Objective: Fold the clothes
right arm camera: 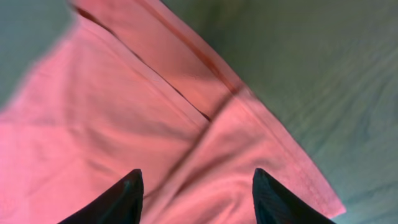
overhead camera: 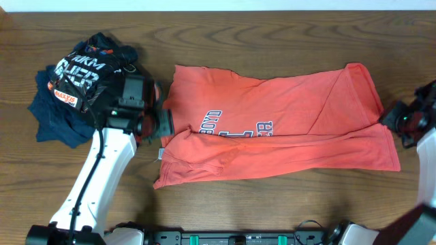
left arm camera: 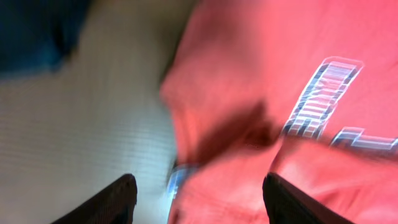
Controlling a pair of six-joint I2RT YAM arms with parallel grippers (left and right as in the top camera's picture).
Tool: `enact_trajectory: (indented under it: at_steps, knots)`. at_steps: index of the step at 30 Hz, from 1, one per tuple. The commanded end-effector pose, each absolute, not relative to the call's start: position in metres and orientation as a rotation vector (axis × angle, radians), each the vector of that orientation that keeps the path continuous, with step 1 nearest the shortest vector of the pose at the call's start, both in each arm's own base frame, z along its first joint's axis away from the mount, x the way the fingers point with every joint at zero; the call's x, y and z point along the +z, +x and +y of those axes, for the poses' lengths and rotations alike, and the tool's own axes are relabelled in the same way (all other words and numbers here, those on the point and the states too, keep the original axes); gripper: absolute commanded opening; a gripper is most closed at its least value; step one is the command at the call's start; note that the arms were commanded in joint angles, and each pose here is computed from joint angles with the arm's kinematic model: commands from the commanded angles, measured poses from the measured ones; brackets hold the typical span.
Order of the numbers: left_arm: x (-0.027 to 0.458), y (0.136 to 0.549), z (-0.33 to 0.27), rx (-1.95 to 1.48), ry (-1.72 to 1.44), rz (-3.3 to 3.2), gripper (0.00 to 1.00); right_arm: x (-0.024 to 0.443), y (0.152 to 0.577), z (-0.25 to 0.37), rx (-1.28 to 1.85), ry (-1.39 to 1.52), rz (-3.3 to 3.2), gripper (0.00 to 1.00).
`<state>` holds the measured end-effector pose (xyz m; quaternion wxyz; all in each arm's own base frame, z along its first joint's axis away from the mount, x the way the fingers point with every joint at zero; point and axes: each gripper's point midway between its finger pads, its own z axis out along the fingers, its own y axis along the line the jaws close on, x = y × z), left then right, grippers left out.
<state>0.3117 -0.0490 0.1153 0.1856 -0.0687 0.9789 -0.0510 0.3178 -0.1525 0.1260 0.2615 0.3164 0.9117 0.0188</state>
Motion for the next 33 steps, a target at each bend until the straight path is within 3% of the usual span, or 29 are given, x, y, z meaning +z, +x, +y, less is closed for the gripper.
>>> enact_trajectory:
  at_steps: [1, 9, 17, 26, 33]
  knots:
    - [0.136, 0.344, -0.055, -0.172, -0.123, 2.683, 0.67, 0.151, 0.324, -0.140, 0.093, 0.743, 2.419, 0.56]
    - [0.148, 0.436, -0.072, -0.192, 0.006, 2.619, 0.68, 0.158, 0.318, -0.133, 0.099, 0.704, 2.429, 0.57]
    - [0.103, 0.509, -0.080, -0.273, 0.043, 2.597, 0.69, 0.157, 0.317, -0.133, 0.093, 0.685, 2.440, 0.57]
    - [0.045, 0.521, -0.073, -0.281, 0.016, 2.656, 0.69, 0.155, 0.315, -0.131, 0.097, 0.690, 2.452, 0.58]
    - [0.032, 0.524, -0.090, -0.403, 0.049, 2.651, 0.69, 0.154, 0.313, -0.130, 0.100, 0.694, 2.461, 0.58]
